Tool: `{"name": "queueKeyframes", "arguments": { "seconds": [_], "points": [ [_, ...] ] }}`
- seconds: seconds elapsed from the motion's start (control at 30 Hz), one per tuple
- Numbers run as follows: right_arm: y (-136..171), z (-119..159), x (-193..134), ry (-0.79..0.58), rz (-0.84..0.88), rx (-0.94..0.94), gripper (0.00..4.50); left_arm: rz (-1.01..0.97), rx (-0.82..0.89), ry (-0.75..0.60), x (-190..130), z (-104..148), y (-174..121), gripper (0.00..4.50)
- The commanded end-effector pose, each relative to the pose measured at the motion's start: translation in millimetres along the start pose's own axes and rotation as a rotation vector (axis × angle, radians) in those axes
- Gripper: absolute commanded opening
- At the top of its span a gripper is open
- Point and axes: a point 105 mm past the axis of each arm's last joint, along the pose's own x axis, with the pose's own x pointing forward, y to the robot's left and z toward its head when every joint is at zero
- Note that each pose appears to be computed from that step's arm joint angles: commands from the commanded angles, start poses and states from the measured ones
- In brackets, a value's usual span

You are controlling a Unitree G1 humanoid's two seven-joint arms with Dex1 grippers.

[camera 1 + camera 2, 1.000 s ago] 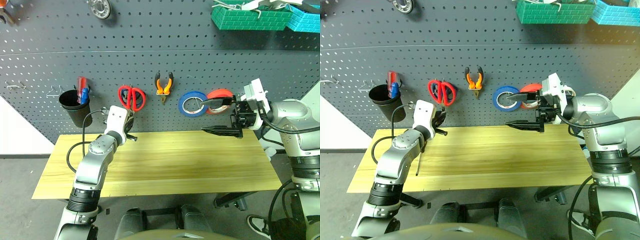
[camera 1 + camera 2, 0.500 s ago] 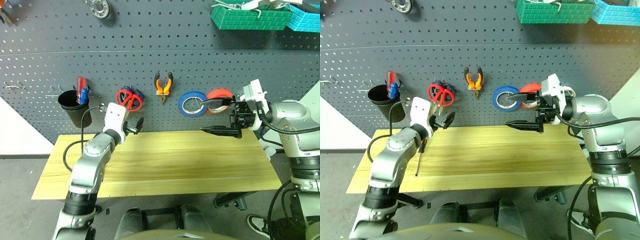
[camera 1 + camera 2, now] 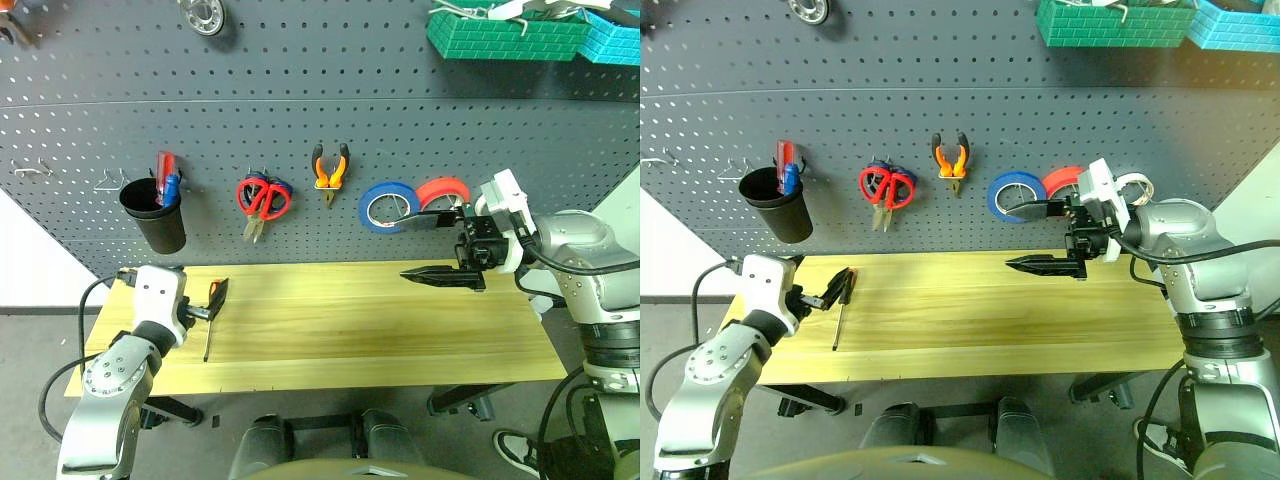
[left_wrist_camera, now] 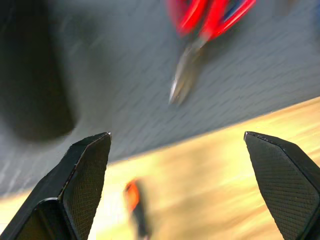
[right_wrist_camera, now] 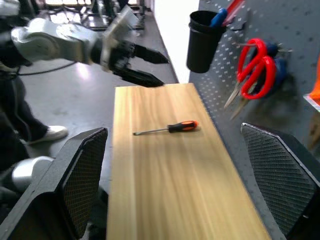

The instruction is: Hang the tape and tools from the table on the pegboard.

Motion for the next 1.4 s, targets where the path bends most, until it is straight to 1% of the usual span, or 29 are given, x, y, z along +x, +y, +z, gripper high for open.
{"name": "queueKeyframes", "arguments": {
  "seconds": [0.03,0.1,0.2,0.27,0.4,0.57,0.77,0.87,0.93,1.17,1.27,1.4],
  "points": [
    [4,5,3,-0.007,0.033,-0.007,4.5,0.03,-0.04,0.036,8,-5,8,4.47],
    [2,4,4,-0.008,0.033,-0.005,4.5,0.033,-0.06,0.047,14,-8,11,4.47],
    [0,2,5,-0.005,0.033,-0.001,4.5,0.021,-0.067,0.032,23,-6,11,4.47],
    [1,-6,9,0.011,0.046,-0.003,4.5,0.041,-0.093,0.028,33,-4,17,4.47],
    [0,-18,25,0.002,0.049,0.009,4.5,0.045,-0.109,0.053,49,-6,22,4.47],
    [2,-43,50,0.032,0.06,0.013,4.5,0.067,-0.104,0.134,63,-21,25,4.47],
    [-3,-58,84,0.013,0.025,0.014,4.5,0.067,-0.092,0.179,73,-29,28,4.47],
    [-4,-70,94,0.049,0.021,-0.013,4.5,0.079,-0.065,0.204,77,-32,31,4.47],
    [-3,-76,101,0.066,0.024,-0.021,4.5,0.106,-0.077,0.233,80,-36,34,4.47],
    [-10,-73,116,0.048,0.02,-0.003,4.5,0.105,-0.037,0.282,99,-37,33,4.47],
    [-11,-70,120,0.044,0.027,0.01,4.5,0.118,-0.082,0.365,105,-48,33,4.47],
    [-11,-68,124,0.041,0.041,0.001,4.5,0.123,-0.053,0.396,117,-54,35,4.47]
  ]
}}
